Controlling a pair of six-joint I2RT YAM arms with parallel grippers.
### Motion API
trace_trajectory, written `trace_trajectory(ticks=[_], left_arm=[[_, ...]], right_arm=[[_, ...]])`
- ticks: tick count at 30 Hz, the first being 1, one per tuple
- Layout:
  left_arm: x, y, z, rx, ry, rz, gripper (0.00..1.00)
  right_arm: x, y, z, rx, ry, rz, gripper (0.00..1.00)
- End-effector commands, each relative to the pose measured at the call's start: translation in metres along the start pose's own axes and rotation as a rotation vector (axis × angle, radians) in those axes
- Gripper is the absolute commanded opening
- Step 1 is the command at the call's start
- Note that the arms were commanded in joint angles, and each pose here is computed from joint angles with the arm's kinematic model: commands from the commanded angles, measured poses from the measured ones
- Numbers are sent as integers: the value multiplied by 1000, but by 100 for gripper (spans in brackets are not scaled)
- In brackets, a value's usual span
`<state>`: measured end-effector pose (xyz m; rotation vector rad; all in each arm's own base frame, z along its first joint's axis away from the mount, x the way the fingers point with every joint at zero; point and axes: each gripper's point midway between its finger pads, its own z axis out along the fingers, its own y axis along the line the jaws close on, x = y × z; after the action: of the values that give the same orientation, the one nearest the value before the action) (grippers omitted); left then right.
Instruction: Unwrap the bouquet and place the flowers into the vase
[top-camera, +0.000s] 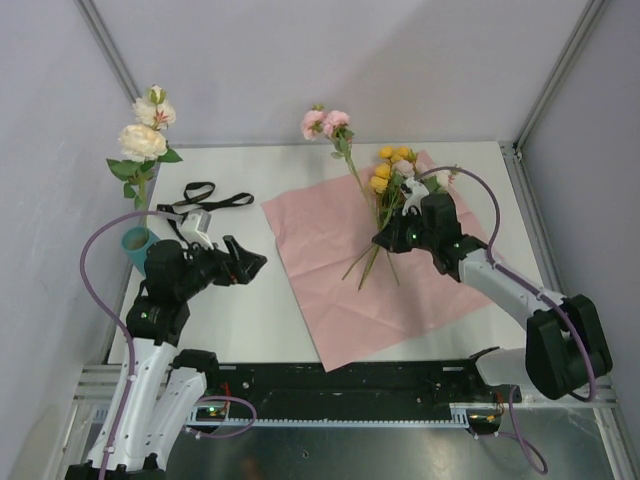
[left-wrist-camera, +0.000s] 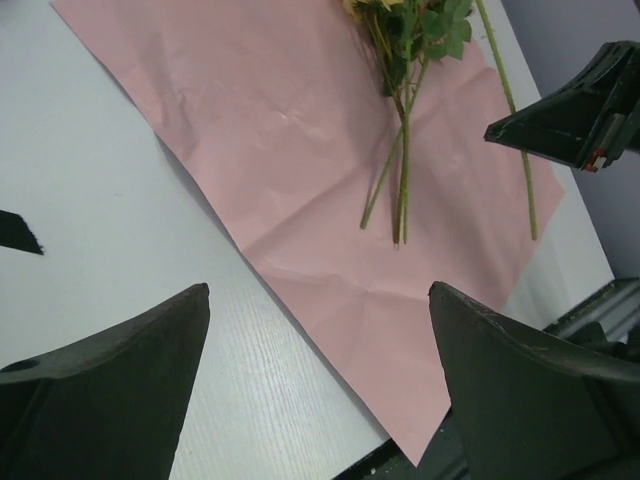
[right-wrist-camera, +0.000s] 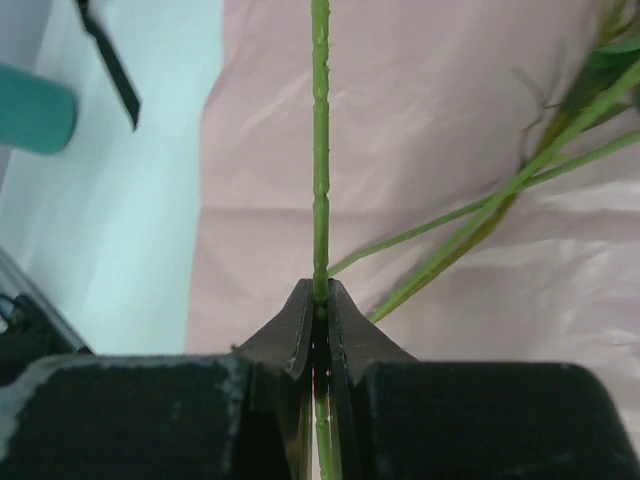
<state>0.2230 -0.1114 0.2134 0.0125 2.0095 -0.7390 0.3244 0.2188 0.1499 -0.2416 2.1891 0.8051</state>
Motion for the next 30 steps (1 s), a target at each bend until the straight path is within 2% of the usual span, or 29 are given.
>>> trace_trajectory(ticks=[1, 4, 9, 16, 25, 30], left_arm=[[-22, -33, -2, 136, -22, -13, 94], [-33, -47, -1, 198, -34, -37, 92], [-58, -68, -1, 259, -115, -58, 83], [-91, -105, 3, 398, -264, -97, 81], [-88, -145, 36, 474, -188, -48, 77], [-84, -157, 44, 502, -164, -45, 63]], right_arm=[[-11, 50, -13, -222, -124, 7, 0], [-5, 72, -23, -295, -171, -6, 0], [9, 105, -40, -429, -233, 17, 0], [29, 154, -68, -614, -311, 18, 0], [52, 197, -91, -759, -325, -51, 0], [62, 206, -93, -786, -315, -72, 0]])
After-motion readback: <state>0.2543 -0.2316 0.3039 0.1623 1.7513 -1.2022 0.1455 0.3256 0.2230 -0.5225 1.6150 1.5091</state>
